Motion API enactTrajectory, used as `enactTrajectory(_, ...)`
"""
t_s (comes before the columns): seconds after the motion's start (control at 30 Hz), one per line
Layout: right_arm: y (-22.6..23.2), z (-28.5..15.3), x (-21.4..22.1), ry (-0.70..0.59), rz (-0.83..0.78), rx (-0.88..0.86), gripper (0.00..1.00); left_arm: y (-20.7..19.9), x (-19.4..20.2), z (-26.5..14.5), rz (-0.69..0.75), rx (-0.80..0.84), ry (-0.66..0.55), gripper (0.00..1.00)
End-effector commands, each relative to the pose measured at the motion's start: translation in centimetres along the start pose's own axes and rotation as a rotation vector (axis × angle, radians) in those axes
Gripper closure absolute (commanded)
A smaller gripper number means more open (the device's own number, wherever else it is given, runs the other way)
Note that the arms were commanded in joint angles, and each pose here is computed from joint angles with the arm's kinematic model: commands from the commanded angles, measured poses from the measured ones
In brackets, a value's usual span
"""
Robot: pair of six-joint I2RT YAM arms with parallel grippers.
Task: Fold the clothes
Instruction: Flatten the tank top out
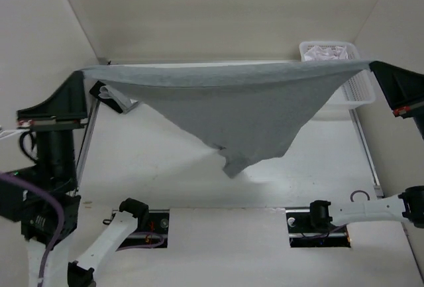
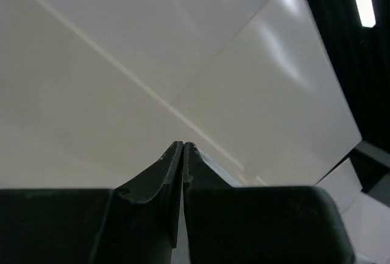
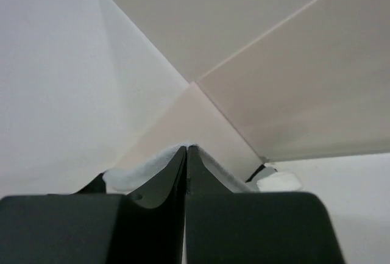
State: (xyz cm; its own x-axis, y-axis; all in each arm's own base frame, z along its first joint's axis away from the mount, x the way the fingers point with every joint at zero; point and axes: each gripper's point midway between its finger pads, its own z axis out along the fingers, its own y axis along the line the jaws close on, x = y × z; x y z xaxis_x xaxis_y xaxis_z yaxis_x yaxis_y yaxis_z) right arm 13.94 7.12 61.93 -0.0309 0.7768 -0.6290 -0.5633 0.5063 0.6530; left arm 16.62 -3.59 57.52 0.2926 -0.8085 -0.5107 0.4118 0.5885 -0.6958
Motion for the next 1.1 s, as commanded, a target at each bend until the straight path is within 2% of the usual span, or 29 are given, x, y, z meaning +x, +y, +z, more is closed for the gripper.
enactTrajectory(0.0, 1.3, 2.7, -0.5, -0.036, -0.180, 0.062, 1.00, -3.1, -6.7, -0.3, 0.083, 0.019, -0.190, 0.98)
enactTrajectory(0.07, 2.5, 3.8, -0.9, -0.058, -0.231, 0.057, 1.00, -3.2, -7.0, 0.4, 0.092, 0.012, -0.205, 0.98)
enactTrajectory(0.13, 3.1, 4.8, 0.0, -0.077, -0.284, 0.068, 1.00, -1.6, -4.7, 2.7, 0.106, -0.026, -0.172, 0.98)
enactTrajectory(0.2, 2.3, 6.6, 1.6, -0.109, -0.405, 0.120, 1.00, 2.5, 1.0, 5.5, 0.126, -0.108, -0.056, 0.98)
enactTrajectory(0.27, 0.9, 8.5, 4.6, -0.082, -0.479, 0.155, 1.00, 5.8, 4.3, 6.6, 0.150, -0.175, -0.004, 0.98)
enactTrajectory(0.33, -1.6, 10.9, 8.1, -0.024, -0.518, 0.172, 1.00, 9.6, 7.3, 7.9, 0.182, -0.250, 0.041, 0.98)
enactTrajectory(0.4, -4.9, 13.4, 11.4, 0.049, -0.494, 0.187, 1.00, 13.9, 10.0, 9.4, 0.198, -0.340, 0.077, 0.98)
enactTrajectory(0.47, -9.6, 17.2, 14.6, 0.139, -0.447, 0.193, 1.00, 17.1, 12.2, 11.2, 0.203, -0.390, 0.113, 0.98)
enactTrajectory(0.5, -13.0, 20.5, 15.8, 0.172, -0.411, 0.212, 1.00, 18.8, 13.6, 12.9, 0.193, -0.407, 0.141, 0.98)
enactTrajectory(0.53, -13.5, 21.1, 16.0, 0.177, -0.407, 0.212, 1.00, 19.9, 14.4, 14.4, 0.190, -0.416, 0.159, 0.98)
enactTrajectory(0.6, -17.1, 25.7, 15.0, 0.174, -0.390, 0.245, 1.00, 21.4, 15.9, 18.3, 0.169, -0.414, 0.196, 0.98)
enactTrajectory(0.67, -18.1, 28.5, 12.9, 0.152, -0.370, 0.256, 1.00, 20.9, 15.3, 21.4, 0.143, -0.388, 0.189, 0.98)
enactTrajectory(0.8, -15.5, 30.4, 9.1, 0.064, -0.360, 0.207, 1.00, 17.5, 11.5, 24.2, 0.125, -0.305, 0.112, 0.98)
enactTrajectory(0.97, -8.8, 29.2, 3.1, -0.100, -0.352, 0.087, 1.00, 11.6, 4.9, 25.0, 0.129, -0.183, -0.011, 0.98)
enactTrajectory(1.07, -5.2, 27.1, 0.9, -0.143, -0.356, 0.022, 1.00, 10.1, 2.7, 24.1, 0.137, -0.155, -0.046, 0.98)
